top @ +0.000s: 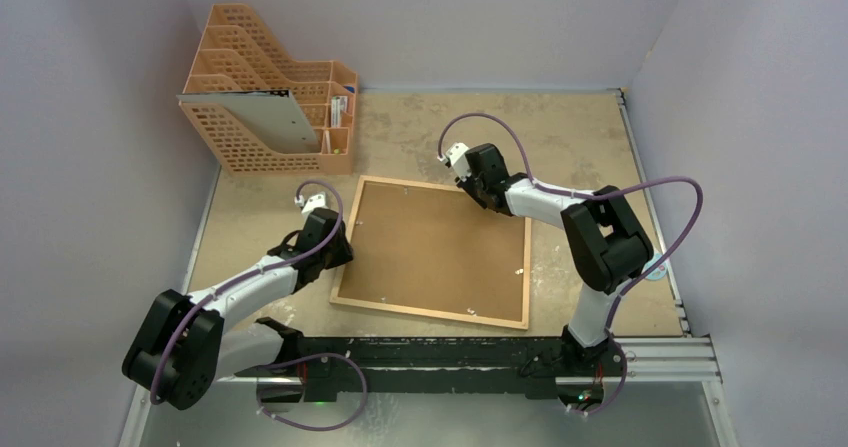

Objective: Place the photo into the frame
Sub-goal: Install the photo frame at the center of the board.

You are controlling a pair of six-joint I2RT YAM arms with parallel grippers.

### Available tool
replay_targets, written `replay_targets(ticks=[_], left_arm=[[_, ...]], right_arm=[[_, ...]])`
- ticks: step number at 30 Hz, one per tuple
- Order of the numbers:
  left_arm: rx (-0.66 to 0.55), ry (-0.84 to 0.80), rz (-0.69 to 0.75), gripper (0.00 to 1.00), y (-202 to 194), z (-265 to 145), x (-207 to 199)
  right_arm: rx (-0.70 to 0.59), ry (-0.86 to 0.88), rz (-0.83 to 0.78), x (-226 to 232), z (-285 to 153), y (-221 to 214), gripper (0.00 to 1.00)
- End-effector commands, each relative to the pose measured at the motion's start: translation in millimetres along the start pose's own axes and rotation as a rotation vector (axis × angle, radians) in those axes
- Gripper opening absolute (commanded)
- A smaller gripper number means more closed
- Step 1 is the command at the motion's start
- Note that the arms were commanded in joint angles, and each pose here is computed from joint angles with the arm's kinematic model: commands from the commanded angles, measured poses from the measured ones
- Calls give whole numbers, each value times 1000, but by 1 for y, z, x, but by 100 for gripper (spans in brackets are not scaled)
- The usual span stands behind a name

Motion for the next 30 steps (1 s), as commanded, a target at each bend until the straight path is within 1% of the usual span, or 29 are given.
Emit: replay_targets(ticks=[1,4,7,9,15,19,23,25,30], left_arm=[[74,55,21,30,-19,1,15],[70,47,20,31,-18,0,13],[68,39,18,31,-17,0,12],[69,38,19,31,-17,1,11],[69,39,19,31,-17,1,12],[69,52,17,31,-17,0,14],[71,51,11,29,-18,0,14],[71,58,10,28,-17,0,15],[78,73,18,26,-18,1,18]], right_arm=[[-22,-52,22,-13,-4,6,40],[-67,-7,32,-8,-9,18,49],[-89,34,39,-3,-13,25,53],[-83,57,36,1,-12,23,55],[-41,73,13,5,-13,12,56],[18,22,-11,-3,-10,-2,51],[62,-23,-28,-8,-4,-13,41],[70,-47,-26,-10,-1,-15,36],[60,-90,8,-15,2,-15,30]])
Point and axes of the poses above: each gripper's point midway between its finger pads, its own z axis out along the fingers, its own x axis along the line the jaws close on, y = z × x, the point moved 1 cm from there along -z, back along the fingers, and after that the axes turned 6 degrees about z, right-handed, at the moved point
